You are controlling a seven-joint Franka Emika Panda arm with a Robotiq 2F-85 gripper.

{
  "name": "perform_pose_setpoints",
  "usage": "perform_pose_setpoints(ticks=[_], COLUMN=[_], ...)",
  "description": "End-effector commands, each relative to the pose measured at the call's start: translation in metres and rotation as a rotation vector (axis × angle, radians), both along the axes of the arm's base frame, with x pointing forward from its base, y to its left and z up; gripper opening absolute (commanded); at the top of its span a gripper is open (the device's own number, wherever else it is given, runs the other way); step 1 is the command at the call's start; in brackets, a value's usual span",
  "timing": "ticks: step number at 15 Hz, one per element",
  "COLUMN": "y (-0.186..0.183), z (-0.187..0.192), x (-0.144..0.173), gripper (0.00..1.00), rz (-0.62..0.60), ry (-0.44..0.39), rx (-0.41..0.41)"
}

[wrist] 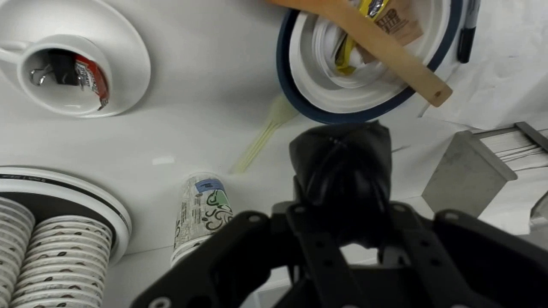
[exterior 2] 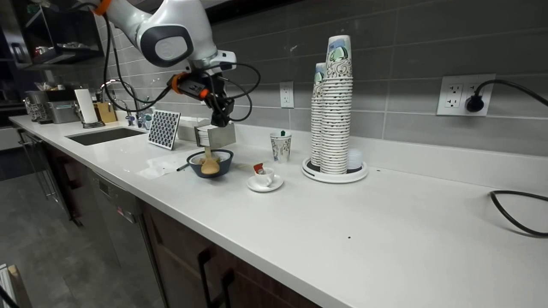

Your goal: Pick up the black object from the tea cup and place it in the white bowl

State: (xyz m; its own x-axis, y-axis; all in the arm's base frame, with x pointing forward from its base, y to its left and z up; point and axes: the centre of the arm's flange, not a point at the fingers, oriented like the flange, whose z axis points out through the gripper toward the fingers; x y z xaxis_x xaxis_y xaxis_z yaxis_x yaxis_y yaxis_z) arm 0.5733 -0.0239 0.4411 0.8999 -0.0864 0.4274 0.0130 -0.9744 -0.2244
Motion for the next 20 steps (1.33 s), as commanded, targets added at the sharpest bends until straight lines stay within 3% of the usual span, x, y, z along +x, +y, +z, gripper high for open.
perform_pose_setpoints(ticks=[1,3,4,9,13,20], y=[-0.002,-0.007,0.003,0.051,0.088,0.107], z=[-0.001,-0.002,-0.005,-0.006,-0.028,-0.083], x=[0.0,0.0,0.0,0.002,0.015,0.037], gripper=[0.3,0.3,0.07,0.07,0.07,0.07], rz=[-0.004,-0.012,-0.013,0.014,0.025,-0.02], ry=[0.002,0.004,0.017,0.046,0.055,0.094], rx=[0.0,0.0,0.026,0.015,-0.02,-0.076])
